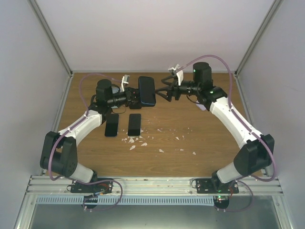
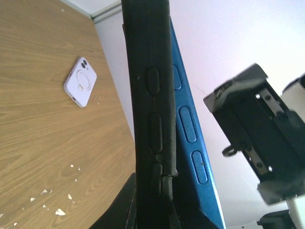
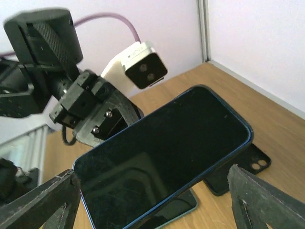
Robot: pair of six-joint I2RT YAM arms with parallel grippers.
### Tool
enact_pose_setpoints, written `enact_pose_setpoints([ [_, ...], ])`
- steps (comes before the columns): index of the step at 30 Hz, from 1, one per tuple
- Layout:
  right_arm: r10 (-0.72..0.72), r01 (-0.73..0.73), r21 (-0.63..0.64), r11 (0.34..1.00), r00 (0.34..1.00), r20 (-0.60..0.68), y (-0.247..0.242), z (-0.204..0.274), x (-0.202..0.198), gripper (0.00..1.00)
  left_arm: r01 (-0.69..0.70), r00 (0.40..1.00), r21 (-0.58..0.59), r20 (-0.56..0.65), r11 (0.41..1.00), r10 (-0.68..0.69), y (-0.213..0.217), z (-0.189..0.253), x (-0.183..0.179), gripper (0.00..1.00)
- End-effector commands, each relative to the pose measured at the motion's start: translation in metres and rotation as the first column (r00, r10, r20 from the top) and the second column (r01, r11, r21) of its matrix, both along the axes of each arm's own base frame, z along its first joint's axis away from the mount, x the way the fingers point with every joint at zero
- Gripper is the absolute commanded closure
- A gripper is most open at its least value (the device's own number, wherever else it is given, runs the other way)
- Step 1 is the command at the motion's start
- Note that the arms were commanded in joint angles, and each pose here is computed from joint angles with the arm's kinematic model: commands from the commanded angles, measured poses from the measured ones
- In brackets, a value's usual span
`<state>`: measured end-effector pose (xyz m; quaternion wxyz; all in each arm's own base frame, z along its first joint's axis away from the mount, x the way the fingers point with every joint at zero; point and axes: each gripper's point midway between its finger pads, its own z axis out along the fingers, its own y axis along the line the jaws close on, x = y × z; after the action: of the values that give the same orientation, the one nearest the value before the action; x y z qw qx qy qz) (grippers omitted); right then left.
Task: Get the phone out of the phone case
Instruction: Remove the phone case from the phone.
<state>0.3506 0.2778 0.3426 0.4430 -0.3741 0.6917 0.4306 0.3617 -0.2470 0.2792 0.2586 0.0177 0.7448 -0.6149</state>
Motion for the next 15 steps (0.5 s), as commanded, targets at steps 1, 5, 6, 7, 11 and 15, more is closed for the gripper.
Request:
enact_pose_setpoints([
  [1, -0.016, 0.057, -0.180, 0.982, 0.974, 0.225, 0.007, -0.012, -0.010, 0.16, -0.037, 0.999, -0.027, 0.013, 0.999, 0.038, 0.003, 0.011, 0.006, 1.00],
  [5, 0.009, 0.083, -0.278, 0.957, 0.949, 0.316, 0.020, -0.025, -0.019, 0.19, -0.043, 0.999, -0.035, -0.030, 0.998, 0.042, 0.003, 0.006, 0.008, 0.98],
  [6, 0.013, 0.093, -0.296, 0.950, 0.941, 0.338, 0.023, -0.027, -0.020, 0.20, -0.043, 0.998, -0.035, -0.039, 0.998, 0.042, 0.002, 0.004, 0.009, 0.97],
  [7, 0.015, 0.107, -0.313, 0.944, 0.932, 0.361, 0.026, -0.028, -0.022, 0.20, -0.048, 0.997, -0.031, -0.058, 0.998, 0.046, 0.002, 0.001, 0.010, 0.96],
  [11, 0.031, 0.164, -0.387, 0.907, 0.892, 0.450, 0.035, -0.036, -0.024, 0.22, -0.064, 0.992, -0.023, -0.107, 0.998, 0.061, 0.003, -0.008, 0.013, 0.96],
  [15, 0.074, 0.214, -0.458, 0.863, 0.843, 0.532, 0.046, -0.047, -0.030, 0.23, -0.062, 0.991, -0.025, -0.122, 0.998, 0.058, 0.002, -0.010, 0.014, 1.00],
])
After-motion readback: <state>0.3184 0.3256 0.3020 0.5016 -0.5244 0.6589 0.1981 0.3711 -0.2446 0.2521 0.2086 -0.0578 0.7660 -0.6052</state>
